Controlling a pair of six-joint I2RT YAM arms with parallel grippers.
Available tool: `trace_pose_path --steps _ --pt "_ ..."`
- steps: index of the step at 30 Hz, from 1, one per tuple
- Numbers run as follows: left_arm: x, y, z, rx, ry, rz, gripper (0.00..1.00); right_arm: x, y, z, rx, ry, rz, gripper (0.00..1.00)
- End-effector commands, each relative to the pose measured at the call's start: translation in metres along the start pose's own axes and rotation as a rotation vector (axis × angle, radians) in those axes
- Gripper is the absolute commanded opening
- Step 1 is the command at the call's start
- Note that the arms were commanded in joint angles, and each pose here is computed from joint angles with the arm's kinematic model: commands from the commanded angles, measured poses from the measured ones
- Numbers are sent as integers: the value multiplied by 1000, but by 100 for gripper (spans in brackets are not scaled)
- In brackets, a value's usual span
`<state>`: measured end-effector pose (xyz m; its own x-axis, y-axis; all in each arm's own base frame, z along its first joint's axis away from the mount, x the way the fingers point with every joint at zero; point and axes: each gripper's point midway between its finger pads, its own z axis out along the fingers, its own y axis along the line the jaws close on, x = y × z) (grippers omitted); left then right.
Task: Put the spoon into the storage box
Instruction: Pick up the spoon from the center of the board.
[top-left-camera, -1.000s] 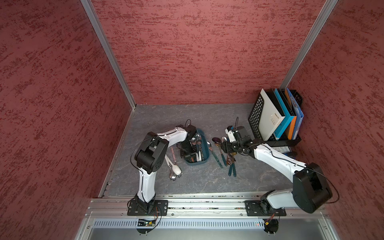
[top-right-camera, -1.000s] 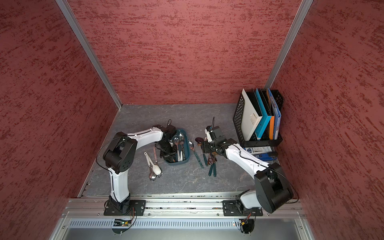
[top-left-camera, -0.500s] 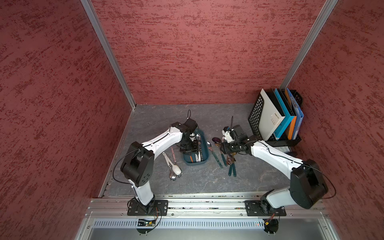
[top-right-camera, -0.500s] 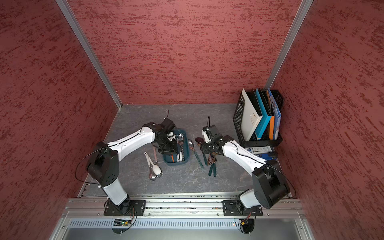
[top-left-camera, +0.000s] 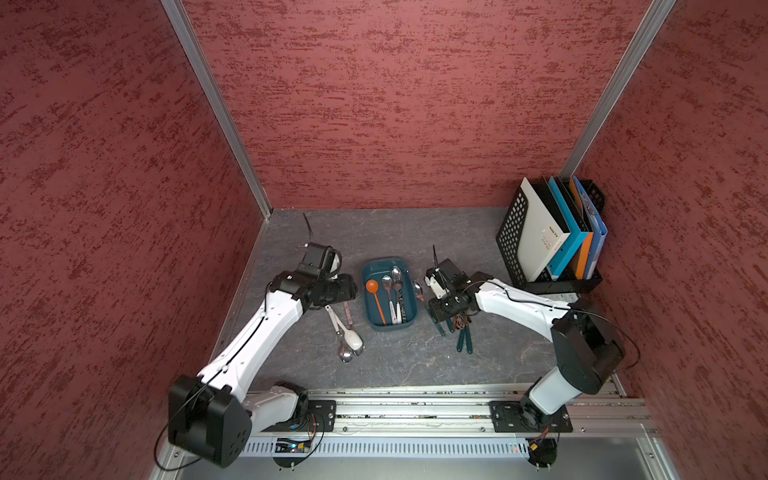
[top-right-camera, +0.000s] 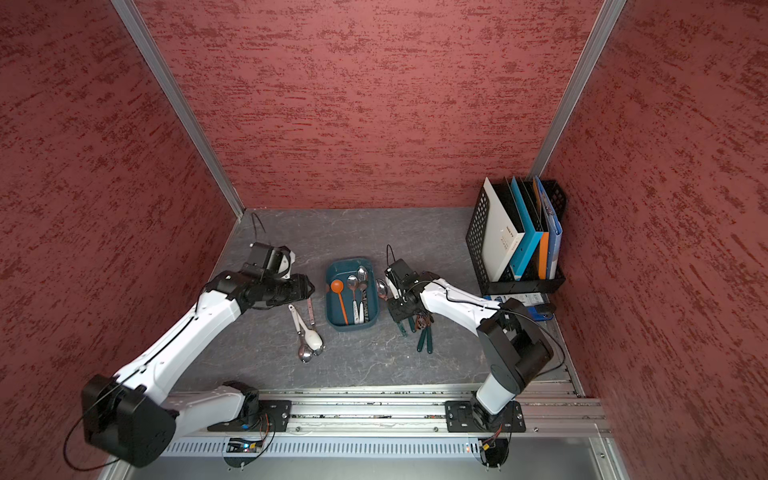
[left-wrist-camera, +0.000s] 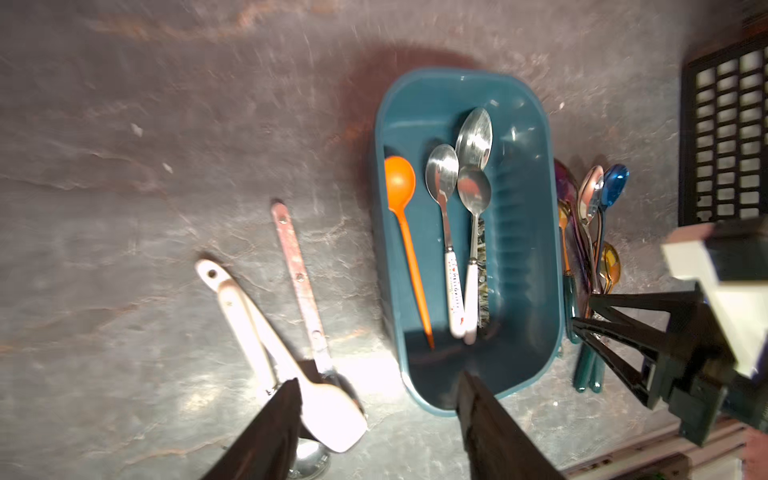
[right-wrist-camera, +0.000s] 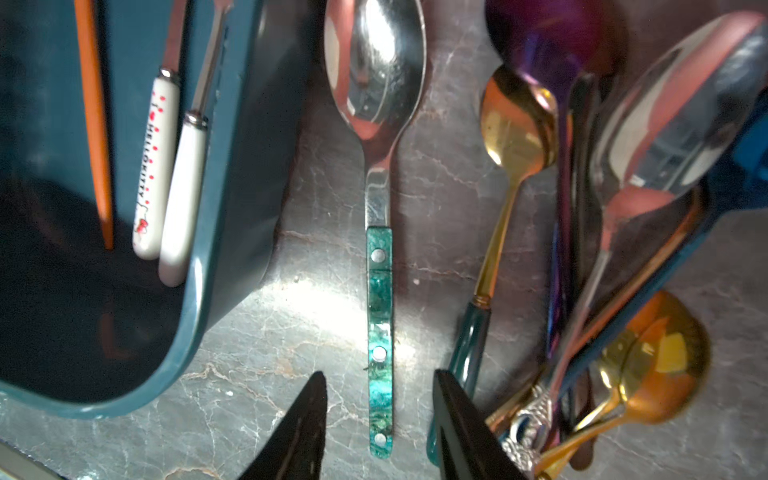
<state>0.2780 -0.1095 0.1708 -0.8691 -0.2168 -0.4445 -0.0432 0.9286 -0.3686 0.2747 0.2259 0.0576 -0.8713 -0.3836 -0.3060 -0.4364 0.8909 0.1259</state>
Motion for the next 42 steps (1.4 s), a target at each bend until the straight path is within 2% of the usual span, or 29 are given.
trace_pose_path --steps 1,7,17,30,42 --pt "-10 10 -4 19 -74 -8 66 -4 -4 6 50 -8 10 43" --pt "16 25 8 31 14 -44 71 -7 0 18 31 -16 26 43" --pt "20 37 9 -12 11 -43 73 -5 -4 39 64 38 2 41" --pt "23 41 17 -23 54 -75 74 14 -11 52 90 117 -12 27" --pt "25 40 19 -15 66 -73 74 14 -6 54 70 134 -14 16"
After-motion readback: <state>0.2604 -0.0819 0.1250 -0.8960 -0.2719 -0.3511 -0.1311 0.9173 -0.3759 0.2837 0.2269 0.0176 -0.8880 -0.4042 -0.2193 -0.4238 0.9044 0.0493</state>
